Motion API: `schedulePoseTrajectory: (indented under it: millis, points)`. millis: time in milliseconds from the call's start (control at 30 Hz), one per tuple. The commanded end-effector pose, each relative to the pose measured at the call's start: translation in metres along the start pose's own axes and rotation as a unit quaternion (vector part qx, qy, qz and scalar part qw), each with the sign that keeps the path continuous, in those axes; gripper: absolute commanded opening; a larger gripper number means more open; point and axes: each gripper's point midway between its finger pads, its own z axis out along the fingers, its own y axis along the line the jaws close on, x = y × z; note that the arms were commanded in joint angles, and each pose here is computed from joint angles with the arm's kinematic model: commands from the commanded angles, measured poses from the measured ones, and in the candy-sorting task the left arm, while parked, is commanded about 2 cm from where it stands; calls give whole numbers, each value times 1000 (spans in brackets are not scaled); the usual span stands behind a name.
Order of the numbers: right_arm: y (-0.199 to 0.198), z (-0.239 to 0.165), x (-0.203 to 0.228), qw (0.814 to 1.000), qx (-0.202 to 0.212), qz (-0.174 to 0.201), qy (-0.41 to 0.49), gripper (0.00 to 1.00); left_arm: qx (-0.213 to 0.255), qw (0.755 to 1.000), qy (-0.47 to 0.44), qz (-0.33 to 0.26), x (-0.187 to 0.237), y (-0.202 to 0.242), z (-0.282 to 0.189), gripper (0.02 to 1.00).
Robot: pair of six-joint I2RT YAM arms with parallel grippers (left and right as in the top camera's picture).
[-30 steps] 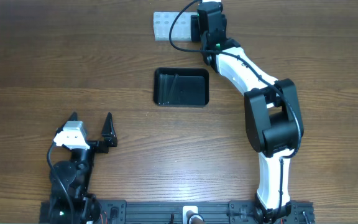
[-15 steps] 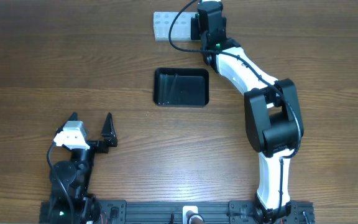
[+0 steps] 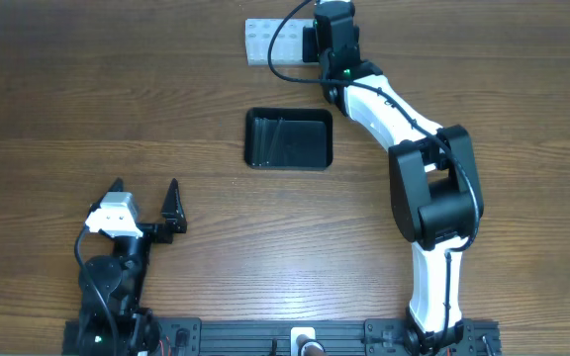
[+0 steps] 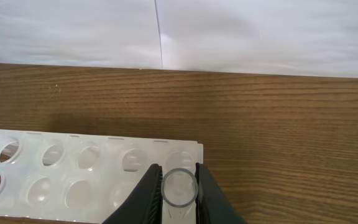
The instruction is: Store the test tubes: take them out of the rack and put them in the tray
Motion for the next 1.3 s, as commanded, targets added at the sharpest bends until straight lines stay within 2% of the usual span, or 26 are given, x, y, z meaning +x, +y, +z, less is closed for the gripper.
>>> schedulePoseTrajectory:
  millis: [33, 267, 400, 500, 667, 800, 933, 1067, 1200, 1300]
  points:
    - [1, 2, 3, 1000, -3, 4, 3, 115, 2, 1000, 1, 8, 1, 0, 0, 1000]
    - [5, 0, -3, 1000, -9, 10, -5, 99, 2, 1000, 1, 8, 1, 0, 0, 1000]
    - [8, -16, -31, 999, -15, 15, -33, 95, 2, 1000, 1, 8, 1, 0, 0, 1000]
    - [9, -41, -71, 997, -22, 24, -71, 95, 2, 1000, 1, 9, 1, 0, 0, 1000]
    - [6, -108, -144, 988, -33, 31, -146, 93, 2, 1000, 1, 8, 1, 0, 0, 1000]
    - [4, -157, -168, 986, -40, 33, -157, 88, 2, 1000, 1, 8, 1, 0, 0, 1000]
    - [6, -186, -147, 993, -44, 59, -92, 80, 2, 1000, 1, 8, 1, 0, 0, 1000]
    - [13, -196, -97, 997, -38, 61, 11, 73, 2, 1000, 1, 8, 1, 0, 0, 1000]
    - [20, -192, -29, 990, -17, 63, 126, 62, 2, 1000, 1, 8, 1, 0, 0, 1000]
    - [27, -180, 9, 982, -5, 65, 176, 60, 2, 1000, 1, 8, 1, 0, 0, 1000]
